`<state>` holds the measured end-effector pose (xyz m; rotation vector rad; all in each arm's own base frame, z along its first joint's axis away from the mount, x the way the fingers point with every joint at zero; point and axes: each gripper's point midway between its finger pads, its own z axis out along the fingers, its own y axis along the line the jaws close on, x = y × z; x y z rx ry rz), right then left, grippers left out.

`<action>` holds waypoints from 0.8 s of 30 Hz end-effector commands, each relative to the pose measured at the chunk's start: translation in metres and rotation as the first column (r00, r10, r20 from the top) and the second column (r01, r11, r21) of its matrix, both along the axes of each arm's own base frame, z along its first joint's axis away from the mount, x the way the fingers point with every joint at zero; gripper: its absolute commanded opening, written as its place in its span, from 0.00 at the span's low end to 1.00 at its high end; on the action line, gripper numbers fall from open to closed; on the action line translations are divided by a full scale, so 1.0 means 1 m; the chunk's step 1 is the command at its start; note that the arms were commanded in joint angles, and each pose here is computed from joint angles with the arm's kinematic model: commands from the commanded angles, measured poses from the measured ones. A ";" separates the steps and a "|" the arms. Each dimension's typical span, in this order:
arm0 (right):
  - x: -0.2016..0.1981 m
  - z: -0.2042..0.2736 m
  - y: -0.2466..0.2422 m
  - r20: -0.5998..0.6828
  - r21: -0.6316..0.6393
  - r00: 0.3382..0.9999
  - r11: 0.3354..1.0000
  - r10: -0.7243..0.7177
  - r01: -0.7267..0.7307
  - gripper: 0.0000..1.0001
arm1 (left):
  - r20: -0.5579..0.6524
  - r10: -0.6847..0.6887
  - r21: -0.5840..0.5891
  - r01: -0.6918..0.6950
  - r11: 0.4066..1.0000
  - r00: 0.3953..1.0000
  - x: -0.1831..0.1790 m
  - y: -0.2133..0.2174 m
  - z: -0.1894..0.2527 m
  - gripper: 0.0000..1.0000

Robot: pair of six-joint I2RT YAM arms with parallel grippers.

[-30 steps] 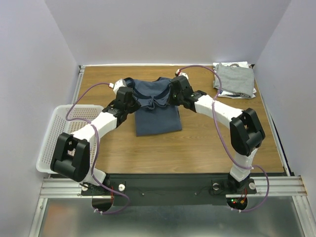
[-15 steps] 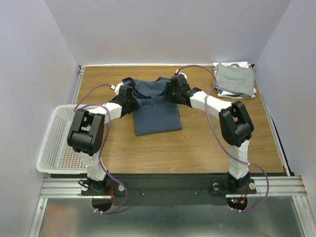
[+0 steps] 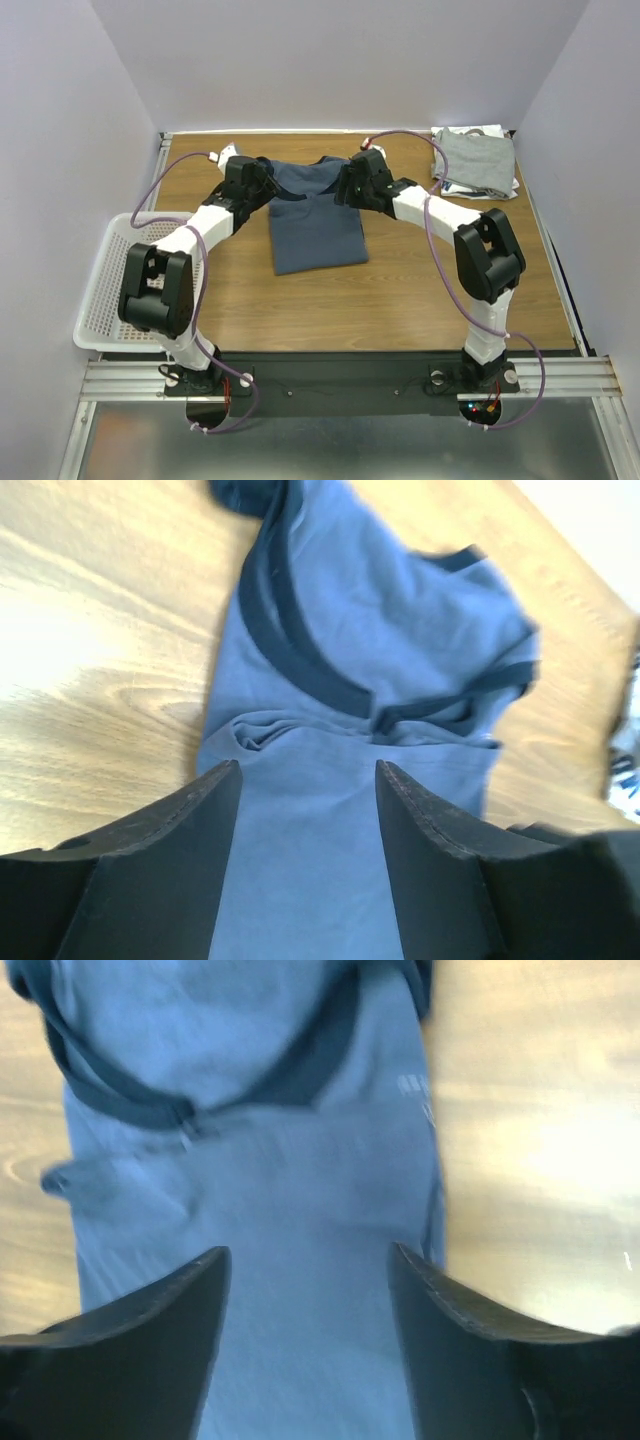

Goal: Fold and stack the tank tops
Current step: Fold the tank top

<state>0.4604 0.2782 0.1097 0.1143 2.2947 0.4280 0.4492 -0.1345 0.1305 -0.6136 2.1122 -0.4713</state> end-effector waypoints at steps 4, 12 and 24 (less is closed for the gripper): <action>-0.024 0.004 0.004 0.002 0.002 0.999 0.999 0.050 -0.050 0.61 | -0.030 -0.003 -0.027 0.002 1.000 1.000 -0.035 -0.009 -0.008 0.39; 0.000 -0.015 0.010 0.006 -0.062 0.999 0.997 0.043 -0.042 0.61 | -0.048 -0.100 -0.063 0.097 0.993 0.994 -0.008 -0.044 -0.033 0.24; -0.058 -0.092 0.000 -0.192 -0.100 0.979 0.992 0.060 -0.081 0.60 | -0.228 -0.082 -0.121 0.056 0.991 0.970 -0.054 -0.081 -0.105 0.31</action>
